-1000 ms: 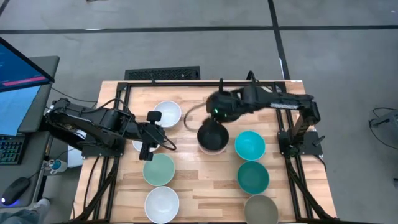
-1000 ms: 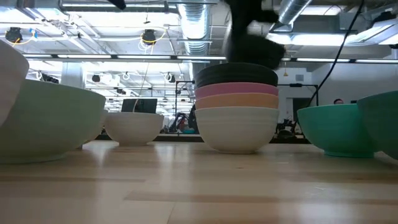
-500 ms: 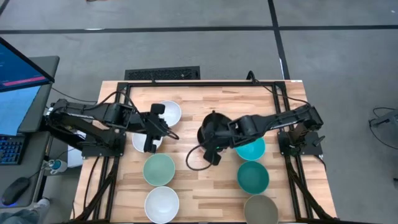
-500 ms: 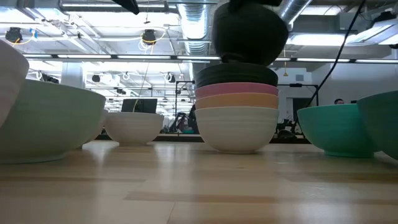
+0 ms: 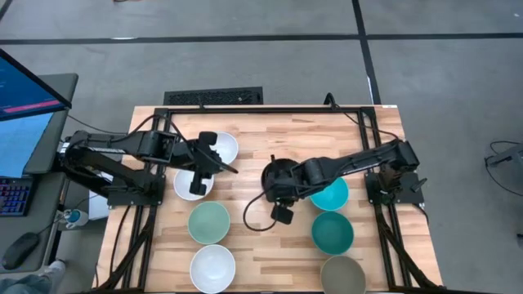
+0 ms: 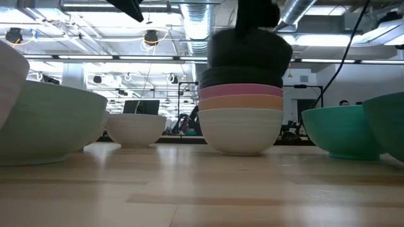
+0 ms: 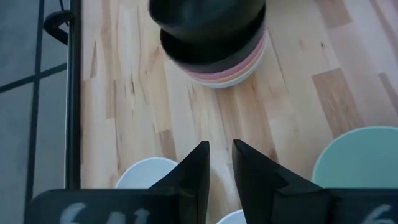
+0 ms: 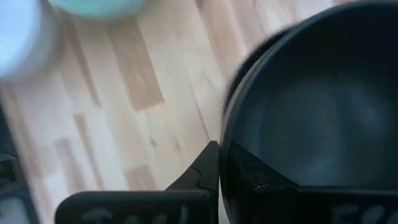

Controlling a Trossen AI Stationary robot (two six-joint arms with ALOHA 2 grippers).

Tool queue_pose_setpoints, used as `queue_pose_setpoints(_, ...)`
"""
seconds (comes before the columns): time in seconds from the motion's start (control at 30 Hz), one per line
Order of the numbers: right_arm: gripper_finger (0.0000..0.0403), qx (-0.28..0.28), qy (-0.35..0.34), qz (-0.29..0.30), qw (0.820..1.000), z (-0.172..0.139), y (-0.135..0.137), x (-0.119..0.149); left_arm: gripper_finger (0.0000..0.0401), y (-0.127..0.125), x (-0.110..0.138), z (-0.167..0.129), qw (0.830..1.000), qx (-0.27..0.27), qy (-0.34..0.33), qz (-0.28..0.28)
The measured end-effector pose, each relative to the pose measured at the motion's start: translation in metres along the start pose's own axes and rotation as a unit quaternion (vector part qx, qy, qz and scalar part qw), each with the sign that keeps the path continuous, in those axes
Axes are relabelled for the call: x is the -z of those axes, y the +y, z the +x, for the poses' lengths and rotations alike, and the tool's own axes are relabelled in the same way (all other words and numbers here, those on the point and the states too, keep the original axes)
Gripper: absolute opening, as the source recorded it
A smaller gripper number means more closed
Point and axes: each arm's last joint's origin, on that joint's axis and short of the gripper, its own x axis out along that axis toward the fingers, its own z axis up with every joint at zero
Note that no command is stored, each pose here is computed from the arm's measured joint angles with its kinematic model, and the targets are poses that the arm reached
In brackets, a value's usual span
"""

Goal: Nest bowls inside each other
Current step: Stack the black bowl on the black bowl, then stack the white bowl on the black bowl

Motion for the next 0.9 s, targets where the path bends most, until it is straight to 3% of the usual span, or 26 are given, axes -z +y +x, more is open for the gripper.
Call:
queue_pose_setpoints(0.27,0.0041,0.010,0.036,-0.024,0.999,0.027,0.003,-0.006,0.0061,0.007,0.004,0.002,1.000,-0.008,0.018,-0.006)
queue_pose_setpoints(0.33,0.0048,0.033,0.034,-0.035,0.998,0.024,0.001,-0.006,0.0061,0.009,0.006,0.003,1.000,-0.010,0.024,-0.009)
queue_pose_setpoints(0.53,0.0070,0.028,-0.031,-0.028,0.999,0.007,0.001,-0.022,0.0061,0.015,0.007,0.012,0.999,-0.011,0.046,-0.007)
queue_pose_setpoints(0.9,0.0106,0.038,-0.014,-0.026,0.999,0.001,-0.003,-0.019,0.0061,0.022,0.014,0.044,0.997,0.002,0.070,-0.015)
